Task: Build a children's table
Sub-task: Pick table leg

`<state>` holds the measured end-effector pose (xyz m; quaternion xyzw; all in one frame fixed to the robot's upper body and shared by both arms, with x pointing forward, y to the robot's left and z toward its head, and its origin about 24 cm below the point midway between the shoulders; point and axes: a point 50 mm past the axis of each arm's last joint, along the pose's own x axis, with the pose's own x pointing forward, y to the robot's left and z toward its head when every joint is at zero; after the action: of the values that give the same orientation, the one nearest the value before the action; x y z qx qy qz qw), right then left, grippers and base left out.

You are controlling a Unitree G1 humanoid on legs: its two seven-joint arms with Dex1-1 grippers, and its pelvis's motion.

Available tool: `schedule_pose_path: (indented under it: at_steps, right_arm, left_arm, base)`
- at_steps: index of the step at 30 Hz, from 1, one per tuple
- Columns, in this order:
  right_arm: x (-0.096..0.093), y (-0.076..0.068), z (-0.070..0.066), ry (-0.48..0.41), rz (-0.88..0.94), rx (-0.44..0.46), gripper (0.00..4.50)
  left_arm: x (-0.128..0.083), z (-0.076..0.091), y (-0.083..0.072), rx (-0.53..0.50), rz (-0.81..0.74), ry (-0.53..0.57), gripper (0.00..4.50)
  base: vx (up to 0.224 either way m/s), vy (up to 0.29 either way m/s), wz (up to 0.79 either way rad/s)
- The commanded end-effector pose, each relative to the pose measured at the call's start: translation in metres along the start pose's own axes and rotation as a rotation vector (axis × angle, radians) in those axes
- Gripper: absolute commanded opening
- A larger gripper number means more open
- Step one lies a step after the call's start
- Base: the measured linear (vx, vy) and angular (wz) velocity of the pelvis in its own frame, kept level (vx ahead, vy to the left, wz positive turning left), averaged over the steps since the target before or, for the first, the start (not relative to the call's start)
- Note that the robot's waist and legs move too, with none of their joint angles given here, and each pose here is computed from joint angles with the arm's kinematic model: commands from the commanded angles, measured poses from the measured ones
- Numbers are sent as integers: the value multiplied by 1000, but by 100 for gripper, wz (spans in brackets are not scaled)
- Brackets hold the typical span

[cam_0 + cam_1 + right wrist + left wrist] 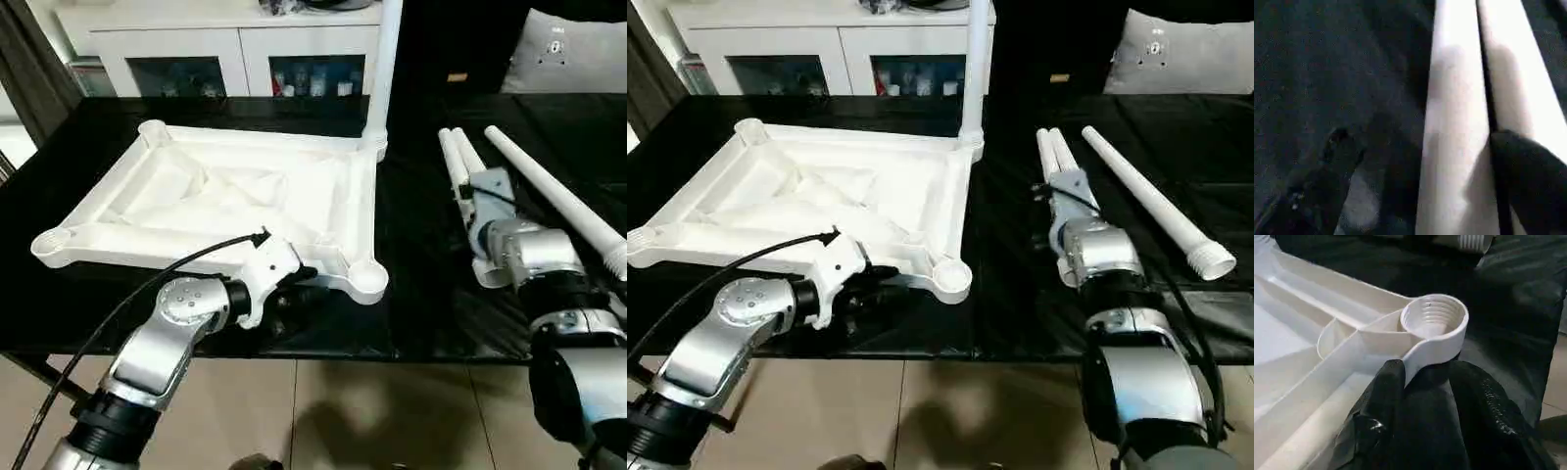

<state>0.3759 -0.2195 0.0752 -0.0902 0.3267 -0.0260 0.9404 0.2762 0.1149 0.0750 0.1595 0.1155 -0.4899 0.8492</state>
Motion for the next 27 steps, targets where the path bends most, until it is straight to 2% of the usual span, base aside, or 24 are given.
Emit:
schedule_pose_path:
  at_steps: [1,3,4,8,10,12,15,21,27]
  right_arm:
    - [1,4,-1,27,28,23,450]
    - [2,7,-2,42,63,42,450]
    - [2,11,-3,59,102,54,432]
    - [2,21,-6,105,185,47,403]
    - [2,23,-9,124,207,44,376]
    - [3,26,-12,148,226,47,366]
    - [3,28,-18,195,250,33,333]
    - [2,28,-22,238,273,26,279]
    - [2,27,-25,251,277,33,235]
  left_arm:
    - [-1,0,-3,10,3,10,208]
    - [-2,0,-4,7,-2,17,221]
    - [-3,-1,-5,8,-6,25,248]
    - [-3,0,-5,13,-11,31,255]
    - [-3,1,-5,13,-13,29,292]
    - [-3,2,-6,12,-17,27,293]
    - [-3,2,-7,11,-27,31,338]
    - [-3,3,-5,10,-32,35,361]
    - [-2,6,-2,-2,-7,16,361]
  base:
    - [0,0,0]
    - [0,0,0]
    - [0,0,0]
    - [0,0,0]
    - [0,0,0]
    - [0,0,0]
    - [0,0,0]
    - [0,0,0]
    - [0,0,0]
